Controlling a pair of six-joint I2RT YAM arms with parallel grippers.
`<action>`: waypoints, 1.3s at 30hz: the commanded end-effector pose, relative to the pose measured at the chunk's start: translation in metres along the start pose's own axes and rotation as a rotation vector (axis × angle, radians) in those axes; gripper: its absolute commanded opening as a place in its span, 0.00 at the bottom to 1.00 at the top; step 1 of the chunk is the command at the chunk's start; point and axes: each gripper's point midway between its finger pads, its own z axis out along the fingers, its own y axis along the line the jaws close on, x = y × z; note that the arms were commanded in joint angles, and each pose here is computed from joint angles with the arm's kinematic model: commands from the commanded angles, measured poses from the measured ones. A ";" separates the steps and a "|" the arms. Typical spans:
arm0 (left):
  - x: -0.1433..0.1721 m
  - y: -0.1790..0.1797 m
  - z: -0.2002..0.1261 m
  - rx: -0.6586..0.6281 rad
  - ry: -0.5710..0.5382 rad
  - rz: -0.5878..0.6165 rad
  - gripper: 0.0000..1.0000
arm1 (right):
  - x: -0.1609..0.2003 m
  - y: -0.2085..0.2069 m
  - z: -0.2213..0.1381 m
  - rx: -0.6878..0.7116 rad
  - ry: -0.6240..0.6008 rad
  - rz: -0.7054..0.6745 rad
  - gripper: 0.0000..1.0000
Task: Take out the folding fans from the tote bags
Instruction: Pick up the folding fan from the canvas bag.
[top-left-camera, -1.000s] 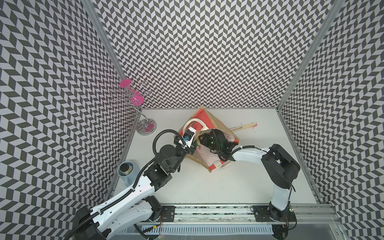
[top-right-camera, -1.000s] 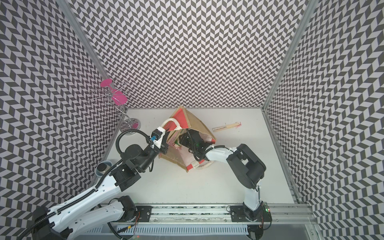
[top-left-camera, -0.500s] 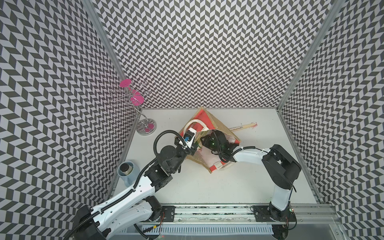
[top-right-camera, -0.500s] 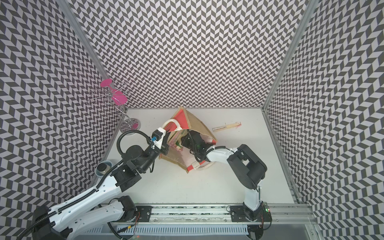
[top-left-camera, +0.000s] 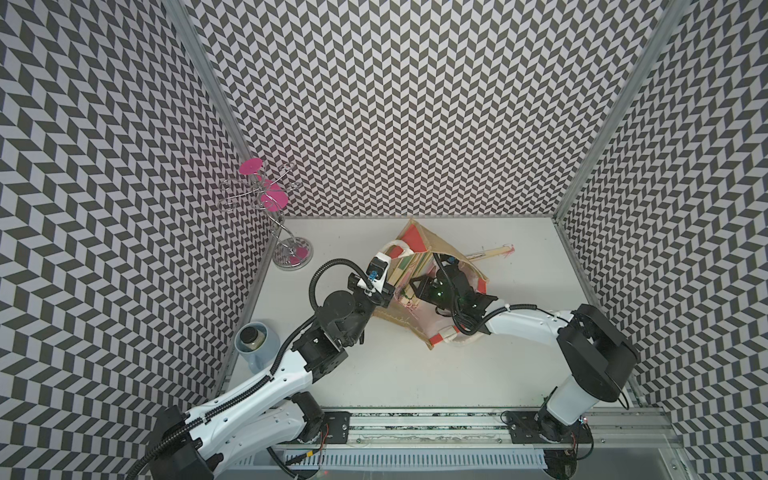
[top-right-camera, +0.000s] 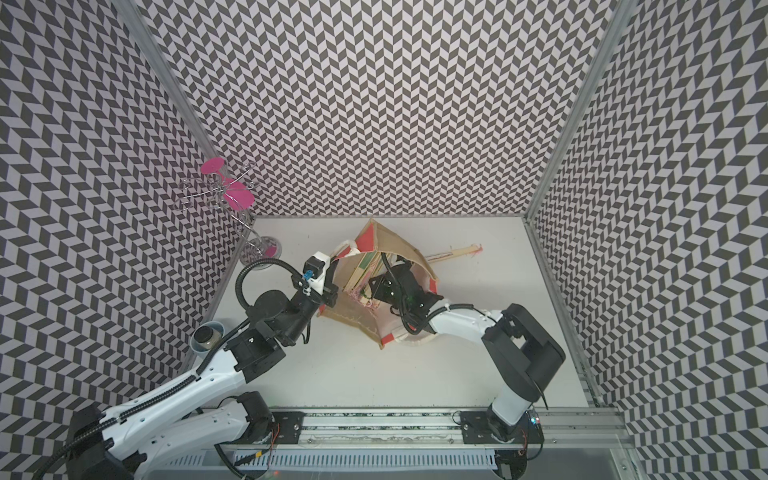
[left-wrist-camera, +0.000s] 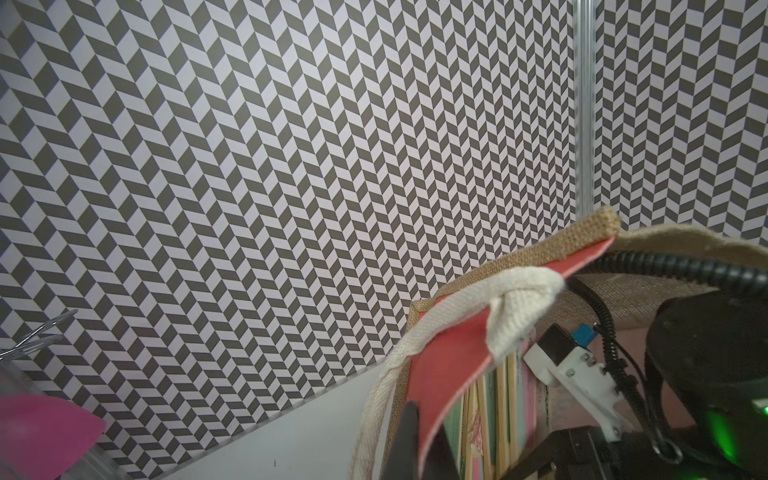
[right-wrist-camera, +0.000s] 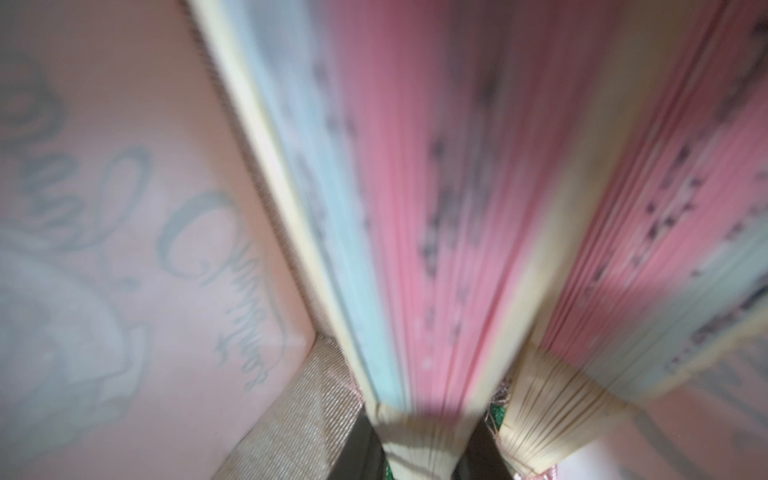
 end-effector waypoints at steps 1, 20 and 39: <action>-0.036 0.020 -0.002 -0.085 -0.089 -0.057 0.00 | -0.021 0.040 -0.023 -0.103 -0.085 -0.074 0.15; -0.040 0.041 0.009 -0.222 -0.050 -0.075 0.00 | 0.000 0.104 -0.095 -0.284 -0.103 -0.355 0.14; -0.050 0.036 0.013 -0.189 -0.068 -0.119 0.00 | -0.002 0.080 -0.095 -0.195 -0.153 -0.399 0.28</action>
